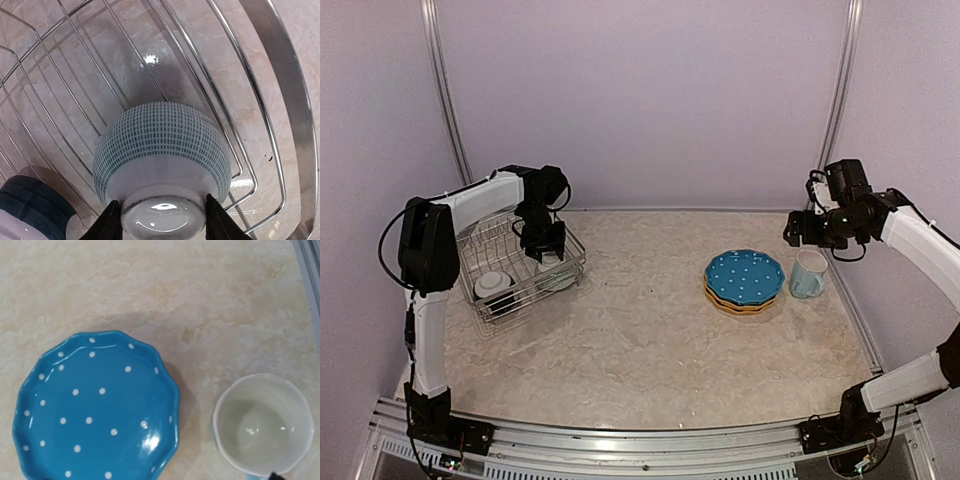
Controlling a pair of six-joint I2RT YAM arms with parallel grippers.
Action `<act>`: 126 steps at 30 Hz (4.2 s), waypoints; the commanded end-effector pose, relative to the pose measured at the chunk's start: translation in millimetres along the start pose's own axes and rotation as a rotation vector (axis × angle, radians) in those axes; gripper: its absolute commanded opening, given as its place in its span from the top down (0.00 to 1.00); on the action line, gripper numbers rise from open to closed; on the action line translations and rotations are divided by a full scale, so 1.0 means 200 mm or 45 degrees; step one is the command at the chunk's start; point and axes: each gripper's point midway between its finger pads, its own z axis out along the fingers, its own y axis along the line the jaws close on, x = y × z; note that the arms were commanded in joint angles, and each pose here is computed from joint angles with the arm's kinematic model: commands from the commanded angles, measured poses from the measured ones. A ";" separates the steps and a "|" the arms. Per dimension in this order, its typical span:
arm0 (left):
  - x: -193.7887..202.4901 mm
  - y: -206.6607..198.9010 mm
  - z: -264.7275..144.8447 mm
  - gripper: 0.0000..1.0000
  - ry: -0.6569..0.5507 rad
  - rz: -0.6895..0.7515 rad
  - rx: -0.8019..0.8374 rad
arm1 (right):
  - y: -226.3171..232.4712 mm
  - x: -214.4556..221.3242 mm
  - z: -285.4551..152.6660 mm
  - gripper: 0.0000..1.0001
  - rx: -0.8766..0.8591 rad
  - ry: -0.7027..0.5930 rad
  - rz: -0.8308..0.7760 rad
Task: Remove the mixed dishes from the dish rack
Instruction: Grab the bowl from the dish rack, then pass from the left arm to the right, then place the bowl at the corner of the board.
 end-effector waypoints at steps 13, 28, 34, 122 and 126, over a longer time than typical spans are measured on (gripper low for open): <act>-0.06 0.07 -0.36 0.66 -0.185 -0.053 0.102 | 0.23 -0.08 0.00 0.09 -0.082 -0.041 -0.022; -0.05 0.04 -0.65 0.67 -0.370 -0.045 0.325 | 0.89 -0.17 0.16 0.09 -0.413 -0.070 -0.038; -0.02 -0.06 -0.79 0.67 -0.446 -0.010 0.523 | 1.34 -0.19 0.16 0.09 -0.752 -0.094 -0.015; 0.11 -0.25 -0.98 0.08 -0.667 0.162 0.782 | 0.74 0.51 0.07 1.00 -0.167 0.138 -0.173; 0.11 -0.24 -0.98 0.08 -0.668 0.155 0.769 | 0.54 0.57 -0.03 1.00 -0.029 0.133 -0.111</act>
